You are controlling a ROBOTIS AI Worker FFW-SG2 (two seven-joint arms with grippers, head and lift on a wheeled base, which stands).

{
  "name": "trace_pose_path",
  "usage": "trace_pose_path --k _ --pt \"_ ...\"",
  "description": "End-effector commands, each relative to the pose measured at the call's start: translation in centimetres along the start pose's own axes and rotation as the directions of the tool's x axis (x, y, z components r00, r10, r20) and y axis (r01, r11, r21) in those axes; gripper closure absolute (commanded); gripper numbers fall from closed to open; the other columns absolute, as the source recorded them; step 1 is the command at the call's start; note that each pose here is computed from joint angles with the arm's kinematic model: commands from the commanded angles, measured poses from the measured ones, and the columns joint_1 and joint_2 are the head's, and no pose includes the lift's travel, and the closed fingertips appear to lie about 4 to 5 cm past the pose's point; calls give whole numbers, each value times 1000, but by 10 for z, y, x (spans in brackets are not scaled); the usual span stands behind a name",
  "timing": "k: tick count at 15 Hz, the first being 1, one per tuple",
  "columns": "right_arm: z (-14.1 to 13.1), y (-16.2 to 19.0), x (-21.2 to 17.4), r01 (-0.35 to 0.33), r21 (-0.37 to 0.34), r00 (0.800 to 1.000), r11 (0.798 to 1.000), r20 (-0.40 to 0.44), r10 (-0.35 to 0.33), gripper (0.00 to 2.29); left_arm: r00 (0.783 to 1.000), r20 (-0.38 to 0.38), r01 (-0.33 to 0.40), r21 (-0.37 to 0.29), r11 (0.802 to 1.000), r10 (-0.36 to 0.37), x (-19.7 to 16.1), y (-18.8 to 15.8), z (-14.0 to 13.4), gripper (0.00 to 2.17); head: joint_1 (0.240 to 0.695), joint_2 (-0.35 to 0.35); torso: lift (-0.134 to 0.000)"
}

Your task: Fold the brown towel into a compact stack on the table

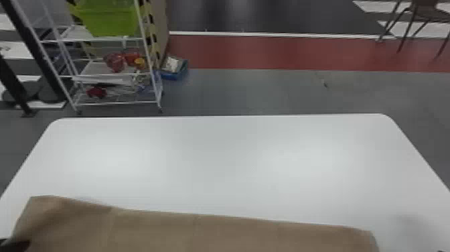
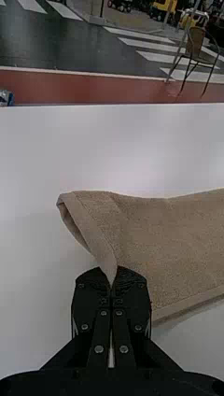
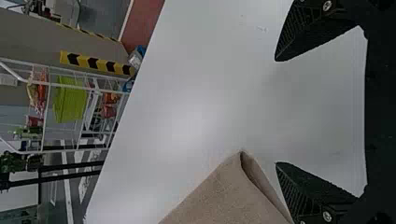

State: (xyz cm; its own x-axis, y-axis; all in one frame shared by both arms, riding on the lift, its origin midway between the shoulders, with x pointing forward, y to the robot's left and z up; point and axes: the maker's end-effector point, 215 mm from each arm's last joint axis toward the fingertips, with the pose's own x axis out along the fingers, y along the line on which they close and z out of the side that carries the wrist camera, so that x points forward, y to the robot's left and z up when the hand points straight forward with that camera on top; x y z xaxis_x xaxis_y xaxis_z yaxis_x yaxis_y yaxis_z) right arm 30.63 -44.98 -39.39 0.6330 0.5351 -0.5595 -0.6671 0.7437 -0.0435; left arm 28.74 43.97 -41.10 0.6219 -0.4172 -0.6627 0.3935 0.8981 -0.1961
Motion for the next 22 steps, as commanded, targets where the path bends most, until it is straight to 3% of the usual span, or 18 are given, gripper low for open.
trace_pose_path --k 1,2,4,6,10,11,15,16,18,21,22 --pt "-4 2 1 -3 16 1000 1000 14 3 87 996 71 62 -36 997 -59 2 -32 17 2135 695 -17 -119" --pt "-5 2 2 -2 20 1000 1000 16 2 87 989 114 100 -69 993 -91 4 -51 29 2135 695 -34 -119" --pt "-5 7 7 -15 6 1000 1000 15 15 87 985 130 116 -3 993 -114 7 -72 54 2135 695 -81 -119" --pt "-5 10 12 -26 9 1000 1000 17 26 87 980 160 130 -77 989 -116 10 -71 64 2135 695 -139 -119" --pt "-10 10 16 -27 -20 999 999 24 28 87 968 164 202 -69 977 -189 14 -118 86 2135 695 -150 -119" --pt "-9 11 19 -34 -24 999 999 24 34 87 963 163 228 -57 972 -217 17 -134 92 2135 695 -186 -119" --pt "-8 14 24 -45 -42 998 998 30 46 87 907 129 409 -50 911 -400 49 -223 109 2138 695 -287 -119" --pt "-8 15 25 -47 -41 998 998 30 48 87 890 116 450 -64 891 -441 54 -246 110 2135 695 -350 -119" --pt "-9 15 25 -48 -52 998 997 28 50 87 855 89 516 -52 855 -511 60 -291 109 2138 695 -350 -119" --pt "-13 14 29 -58 -51 998 997 26 60 87 838 24 546 -34 837 -545 81 -339 98 2138 695 -350 -119" --pt "-13 15 31 -63 -54 998 997 28 65 87 847 3 532 -30 846 -532 93 -348 93 2138 695 -350 -119"
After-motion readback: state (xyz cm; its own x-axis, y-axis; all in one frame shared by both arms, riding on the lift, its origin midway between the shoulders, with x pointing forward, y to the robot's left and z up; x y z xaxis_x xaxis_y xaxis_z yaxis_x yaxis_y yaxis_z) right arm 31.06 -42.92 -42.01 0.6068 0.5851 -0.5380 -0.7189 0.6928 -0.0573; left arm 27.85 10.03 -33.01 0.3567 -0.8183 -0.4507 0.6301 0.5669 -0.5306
